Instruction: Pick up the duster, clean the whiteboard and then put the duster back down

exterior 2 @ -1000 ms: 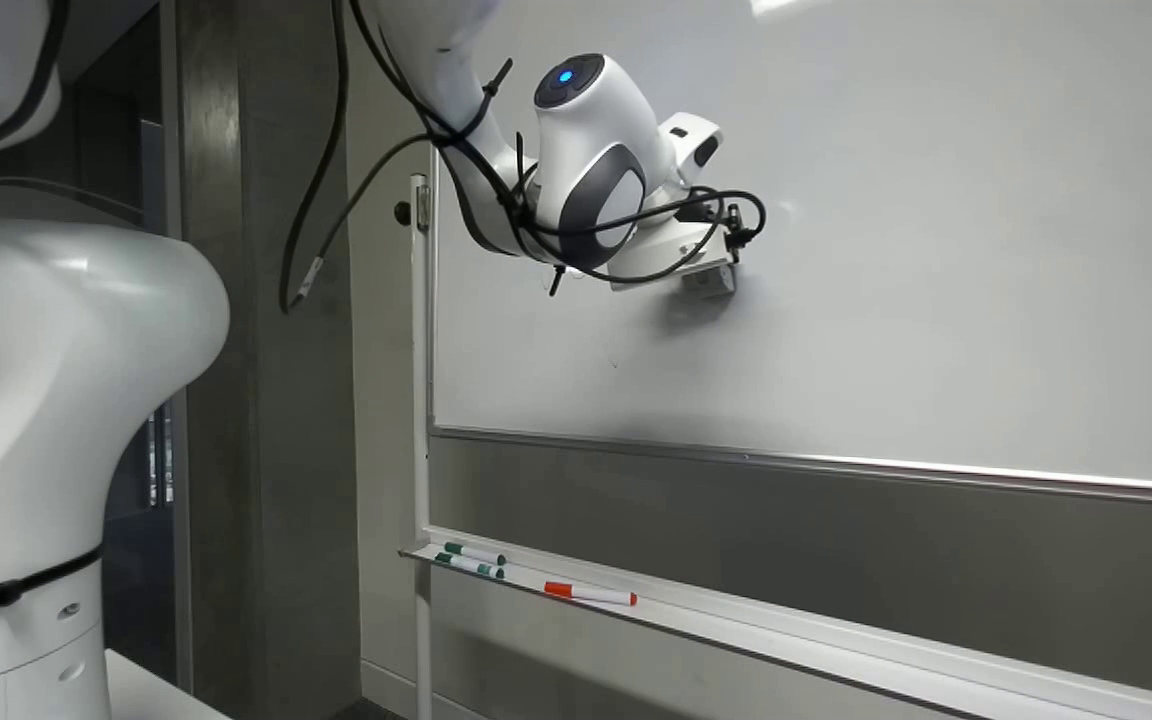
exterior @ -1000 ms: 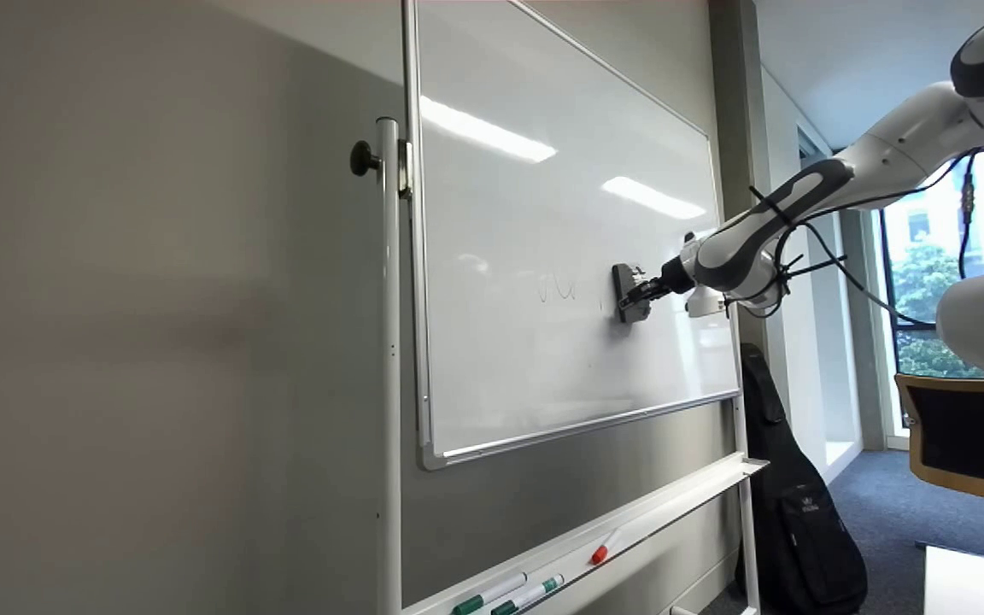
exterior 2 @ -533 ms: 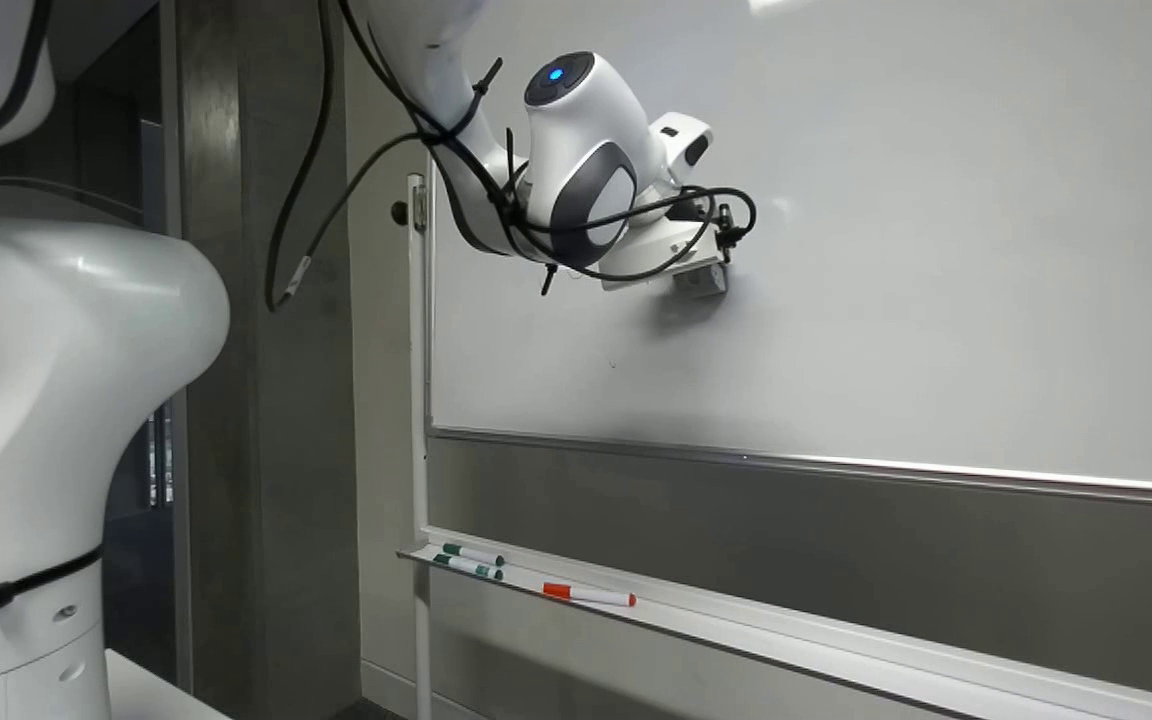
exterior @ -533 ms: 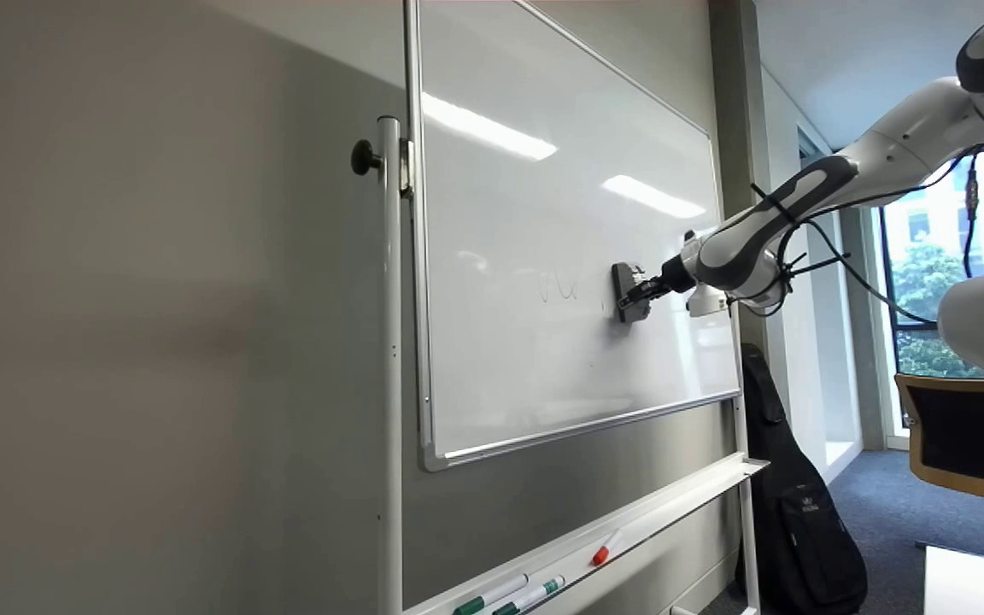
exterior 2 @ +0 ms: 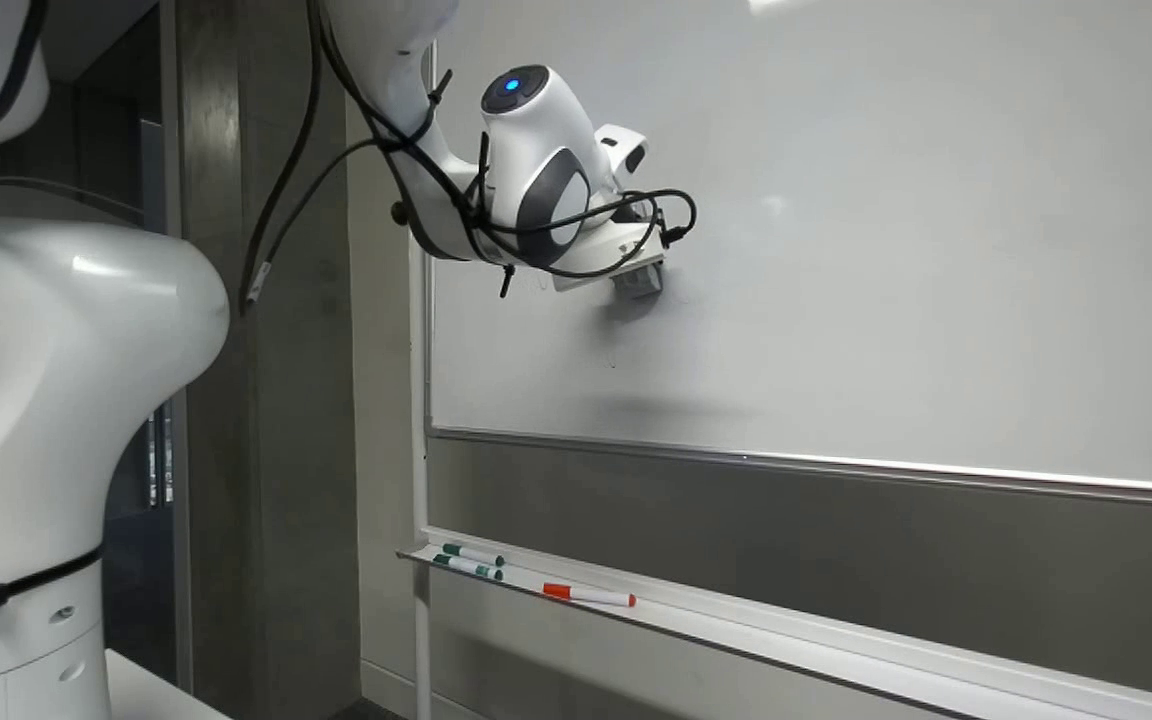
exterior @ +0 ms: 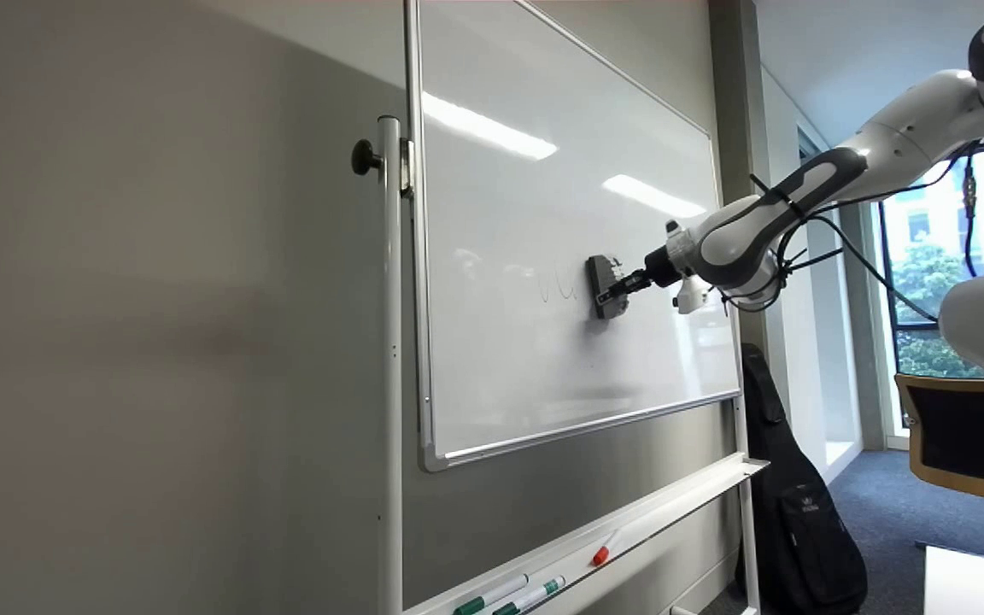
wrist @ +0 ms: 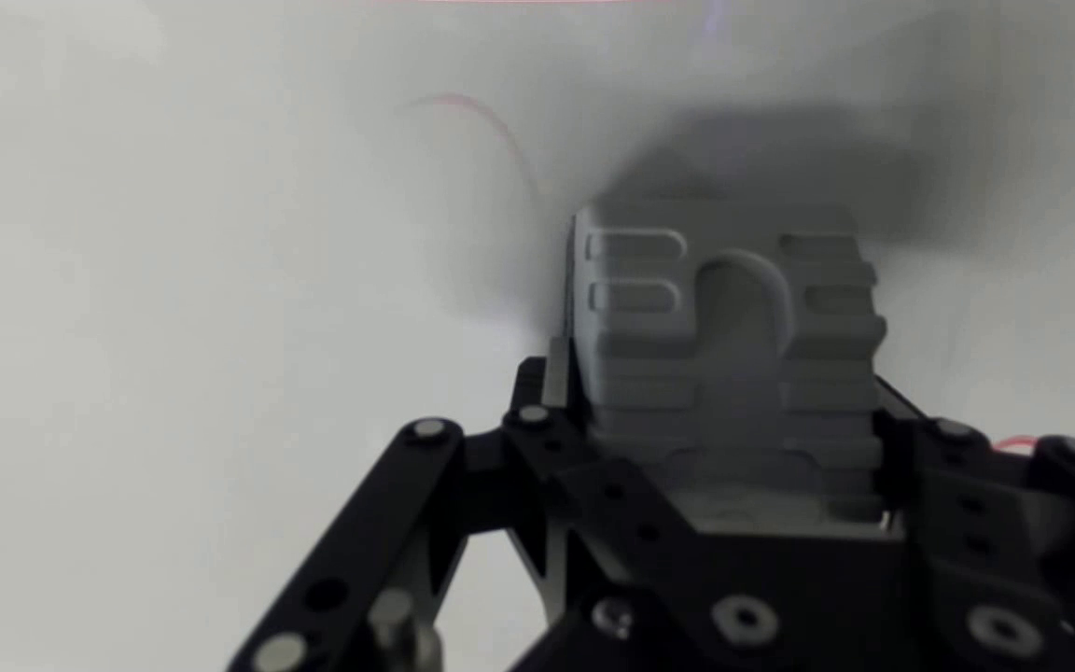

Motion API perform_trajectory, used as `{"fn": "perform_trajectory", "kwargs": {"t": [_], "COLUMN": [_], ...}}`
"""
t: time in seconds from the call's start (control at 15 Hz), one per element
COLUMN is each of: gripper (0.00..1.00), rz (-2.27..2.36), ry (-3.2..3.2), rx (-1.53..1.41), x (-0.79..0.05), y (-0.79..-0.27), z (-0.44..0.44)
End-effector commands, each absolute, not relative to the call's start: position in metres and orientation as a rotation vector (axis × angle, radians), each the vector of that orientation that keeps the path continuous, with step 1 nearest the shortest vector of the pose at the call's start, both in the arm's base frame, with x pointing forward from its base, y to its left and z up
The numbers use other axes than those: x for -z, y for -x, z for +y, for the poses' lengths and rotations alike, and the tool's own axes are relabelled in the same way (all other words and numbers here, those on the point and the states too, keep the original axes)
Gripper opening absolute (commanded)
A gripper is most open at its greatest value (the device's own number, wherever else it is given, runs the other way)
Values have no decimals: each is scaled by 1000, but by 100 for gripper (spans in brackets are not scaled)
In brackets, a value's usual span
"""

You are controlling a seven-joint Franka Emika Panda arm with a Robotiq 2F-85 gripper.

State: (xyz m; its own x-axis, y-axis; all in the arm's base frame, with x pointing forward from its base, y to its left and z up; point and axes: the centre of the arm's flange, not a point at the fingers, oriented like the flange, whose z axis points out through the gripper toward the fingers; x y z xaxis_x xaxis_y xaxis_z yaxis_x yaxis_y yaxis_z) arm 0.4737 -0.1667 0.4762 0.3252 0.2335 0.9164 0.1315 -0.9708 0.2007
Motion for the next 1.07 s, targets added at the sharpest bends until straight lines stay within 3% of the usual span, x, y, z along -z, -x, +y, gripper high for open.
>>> {"fn": "perform_trajectory", "kwargs": {"t": [0.0,0.73,1.0], "gripper": [38,38,38], "rz": [457,821,765], "ry": [-2459,-2425,-2425], "rx": [-1841,-1964,-1937], "x": [-453,-471,-463], "y": [-484,-482,-499], "z": [-86,71,65]}}
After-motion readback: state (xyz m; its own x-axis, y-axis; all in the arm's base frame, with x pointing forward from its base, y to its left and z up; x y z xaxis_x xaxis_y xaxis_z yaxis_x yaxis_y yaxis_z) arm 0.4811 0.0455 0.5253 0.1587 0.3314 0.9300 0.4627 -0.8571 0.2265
